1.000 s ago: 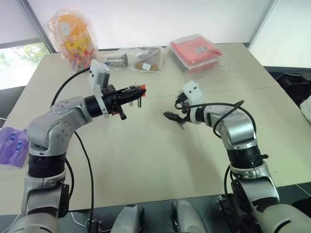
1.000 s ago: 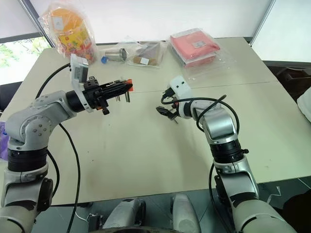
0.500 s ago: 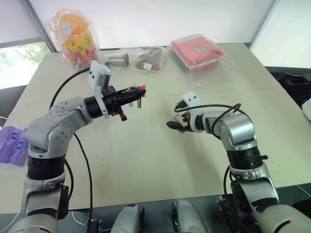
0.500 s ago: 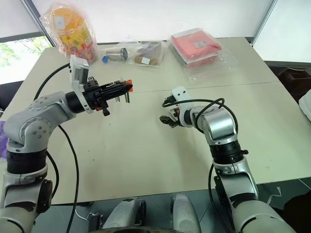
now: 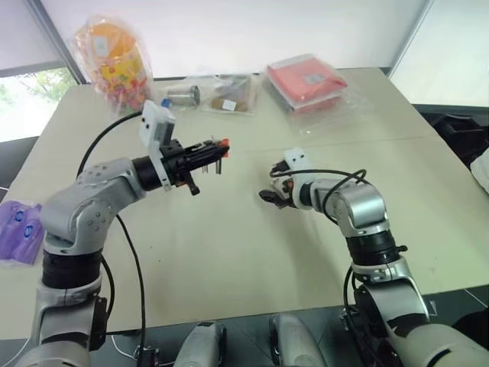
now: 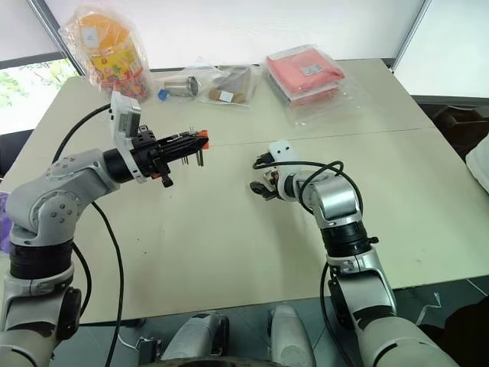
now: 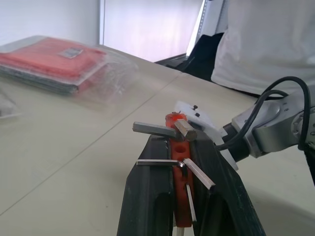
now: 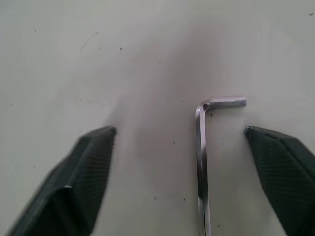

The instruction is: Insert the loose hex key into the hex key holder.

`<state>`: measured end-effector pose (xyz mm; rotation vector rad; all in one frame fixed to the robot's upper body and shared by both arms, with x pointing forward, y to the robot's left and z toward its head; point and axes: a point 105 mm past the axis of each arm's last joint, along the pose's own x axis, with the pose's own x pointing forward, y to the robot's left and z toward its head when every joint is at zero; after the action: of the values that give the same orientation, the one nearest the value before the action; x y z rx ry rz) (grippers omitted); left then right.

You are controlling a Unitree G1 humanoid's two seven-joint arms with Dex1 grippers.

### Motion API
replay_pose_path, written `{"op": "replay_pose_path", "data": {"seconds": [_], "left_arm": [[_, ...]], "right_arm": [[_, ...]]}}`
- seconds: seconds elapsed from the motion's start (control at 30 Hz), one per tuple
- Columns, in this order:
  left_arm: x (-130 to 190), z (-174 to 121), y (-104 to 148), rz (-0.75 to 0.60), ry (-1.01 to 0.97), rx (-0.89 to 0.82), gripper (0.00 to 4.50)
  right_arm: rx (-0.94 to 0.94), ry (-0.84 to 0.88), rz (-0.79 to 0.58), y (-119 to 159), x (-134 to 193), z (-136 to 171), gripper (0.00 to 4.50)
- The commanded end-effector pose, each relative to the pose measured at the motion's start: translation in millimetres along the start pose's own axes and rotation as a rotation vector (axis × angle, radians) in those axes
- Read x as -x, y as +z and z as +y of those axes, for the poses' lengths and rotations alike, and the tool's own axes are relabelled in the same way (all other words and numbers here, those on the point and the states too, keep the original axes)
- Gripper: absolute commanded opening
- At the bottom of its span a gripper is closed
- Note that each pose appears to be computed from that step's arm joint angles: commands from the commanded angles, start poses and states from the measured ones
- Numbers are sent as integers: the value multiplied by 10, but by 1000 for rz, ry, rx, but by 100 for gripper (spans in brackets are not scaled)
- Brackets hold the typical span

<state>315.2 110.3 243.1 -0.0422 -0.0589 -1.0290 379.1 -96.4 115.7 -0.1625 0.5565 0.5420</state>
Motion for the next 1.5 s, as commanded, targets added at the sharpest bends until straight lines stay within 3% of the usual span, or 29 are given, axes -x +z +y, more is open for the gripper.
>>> {"op": "replay_pose_path", "data": {"seconds": [0.03, 0.2, 0.4, 0.5, 0.67, 0.73, 0.83, 0.93, 1.03, 1.5], "left_arm": [[12, -61, 114, -35, -15, -35, 0], [7, -61, 121, -40, -11, -35, 0], [1, -47, 132, -45, -7, -36, 0], [-3, -46, 141, -48, -7, -36, 0], [-19, -42, 153, -54, -11, -32, 0], [-37, -27, 164, -64, -8, -27, 0], [-69, -15, 186, -75, -6, -27, 0], [-96, -3, 212, -87, -3, -25, 0], [-101, 16, 228, -91, 1, -24, 0], [-89, 101, 341, -105, 32, -75, 0]], "right_arm": [[76, 15, 2, -26, -54, 76, 255], [109, 20, 14, -66, -81, 102, 4], [158, 40, -52, 50, -27, 111, 4], [234, 34, -306, 458, 124, 125, 4], [400, -144, -815, 1266, 602, 81, 4], [308, -70, -1046, 1562, 874, 257, 4], [164, 83, -1266, 1750, 1151, 489, 4], [16, 240, -1327, 1773, 1213, 652, 4], [-19, 308, -1374, 1797, 1251, 765, 4], [29, 371, -1330, 1624, 1001, 1052, 4]]}}
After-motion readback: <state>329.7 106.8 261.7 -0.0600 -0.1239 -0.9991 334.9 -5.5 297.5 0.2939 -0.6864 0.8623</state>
